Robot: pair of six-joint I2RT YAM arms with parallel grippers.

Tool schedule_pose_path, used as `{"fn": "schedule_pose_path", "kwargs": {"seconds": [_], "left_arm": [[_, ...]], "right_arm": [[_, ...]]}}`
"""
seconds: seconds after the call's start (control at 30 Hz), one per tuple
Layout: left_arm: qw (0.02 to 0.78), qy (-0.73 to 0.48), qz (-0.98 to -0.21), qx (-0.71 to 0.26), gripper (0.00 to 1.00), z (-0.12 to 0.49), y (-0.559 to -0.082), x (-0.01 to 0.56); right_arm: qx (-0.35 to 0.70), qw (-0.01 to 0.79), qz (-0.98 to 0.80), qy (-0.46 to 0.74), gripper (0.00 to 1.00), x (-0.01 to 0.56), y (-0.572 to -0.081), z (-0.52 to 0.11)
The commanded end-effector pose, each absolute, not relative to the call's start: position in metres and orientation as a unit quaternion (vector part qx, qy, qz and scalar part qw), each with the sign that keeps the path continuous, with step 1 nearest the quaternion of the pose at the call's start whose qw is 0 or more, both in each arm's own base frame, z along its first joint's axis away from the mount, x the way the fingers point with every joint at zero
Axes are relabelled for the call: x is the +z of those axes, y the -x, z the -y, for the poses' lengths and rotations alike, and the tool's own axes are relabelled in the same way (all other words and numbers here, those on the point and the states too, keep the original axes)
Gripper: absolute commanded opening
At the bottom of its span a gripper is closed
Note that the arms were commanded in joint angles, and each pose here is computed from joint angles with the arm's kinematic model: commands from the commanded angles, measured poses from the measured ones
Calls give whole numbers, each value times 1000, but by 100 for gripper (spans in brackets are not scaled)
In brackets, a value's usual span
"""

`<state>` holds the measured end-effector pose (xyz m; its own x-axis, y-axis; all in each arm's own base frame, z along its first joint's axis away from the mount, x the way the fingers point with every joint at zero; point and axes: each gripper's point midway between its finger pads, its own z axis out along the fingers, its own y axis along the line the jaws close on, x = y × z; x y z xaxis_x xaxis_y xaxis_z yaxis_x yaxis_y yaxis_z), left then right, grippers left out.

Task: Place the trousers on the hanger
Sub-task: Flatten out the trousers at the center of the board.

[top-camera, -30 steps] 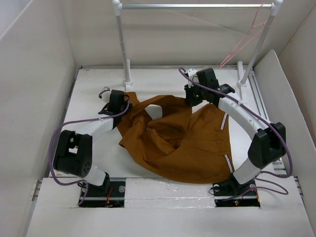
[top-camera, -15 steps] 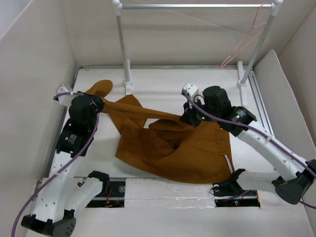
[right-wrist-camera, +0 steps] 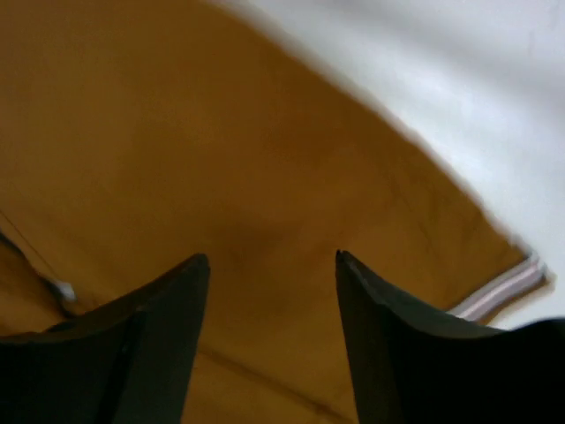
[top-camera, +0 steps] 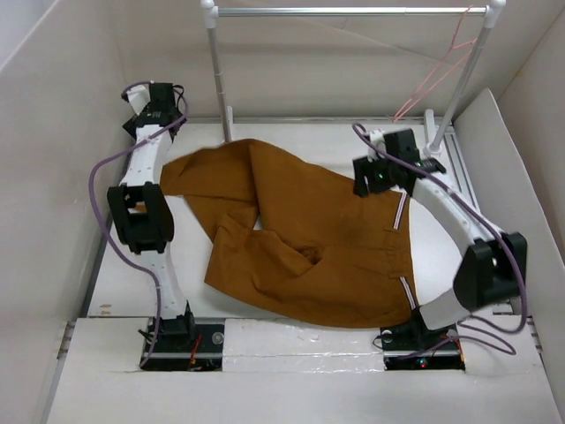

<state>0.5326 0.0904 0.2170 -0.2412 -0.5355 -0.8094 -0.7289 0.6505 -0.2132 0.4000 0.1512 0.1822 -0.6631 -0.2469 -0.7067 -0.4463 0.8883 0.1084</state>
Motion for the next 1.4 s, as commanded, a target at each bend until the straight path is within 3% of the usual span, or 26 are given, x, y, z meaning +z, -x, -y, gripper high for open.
{"fn": "schedule_pose_path", "kwargs": {"seconds": [0.0,0.03,0.07,0.13,0.17,0.2,0.23,0.27,0.33,0.4,0.6,0.7,0.8,0.83,0.97,1.13,1.3,1.33,1.37], "left_arm": [[450,349,-813,120,97,-70,-521,240],[439,325,-831,104,97,-49,-506,216],[458,322,-825,80,97,-43,-501,240],[496,299,-815,22,94,-18,-493,249],[487,279,-828,2,93,4,-461,234],[484,260,-835,-32,90,25,-447,228],[457,248,-853,-43,89,41,-426,191],[464,215,-856,-73,88,72,-406,198],[420,186,-885,-81,87,98,-369,156],[367,164,-912,-87,87,126,-325,121],[386,236,-889,-69,90,95,-313,119],[402,253,-877,-69,91,79,-321,123],[385,277,-878,-69,91,64,-335,116],[381,280,-879,-70,91,63,-340,115],[381,286,-876,-80,86,67,-346,119],[376,283,-878,-83,85,68,-342,116],[370,279,-884,-67,85,65,-342,111],[373,280,-882,-64,86,64,-345,114],[375,282,-881,-55,87,61,-346,115]], "right_arm": [[119,413,-893,135,62,196,-374,-107],[112,410,-900,93,30,176,-363,-82],[112,401,-905,92,30,165,-353,-80],[74,412,-907,37,18,157,-352,-37],[60,410,-910,17,19,151,-349,-22],[53,402,-914,-2,27,138,-346,-8],[43,396,-917,-30,43,129,-346,18],[46,386,-921,-39,68,120,-345,25],[50,345,-936,-47,79,96,-347,38],[78,318,-944,-47,83,76,-357,39],[134,301,-943,-36,81,55,-366,5],[159,288,-942,-65,71,39,-364,-3],[178,287,-937,-92,24,31,-364,-5],[181,289,-935,-99,0,32,-364,-3],[140,353,-917,-122,0,82,-375,26],[10,412,-890,-196,0,163,-367,109],[-54,397,-880,-255,0,179,-371,163],[-71,388,-880,-264,31,180,-378,175],[-82,382,-880,-268,52,180,-380,180]]}}
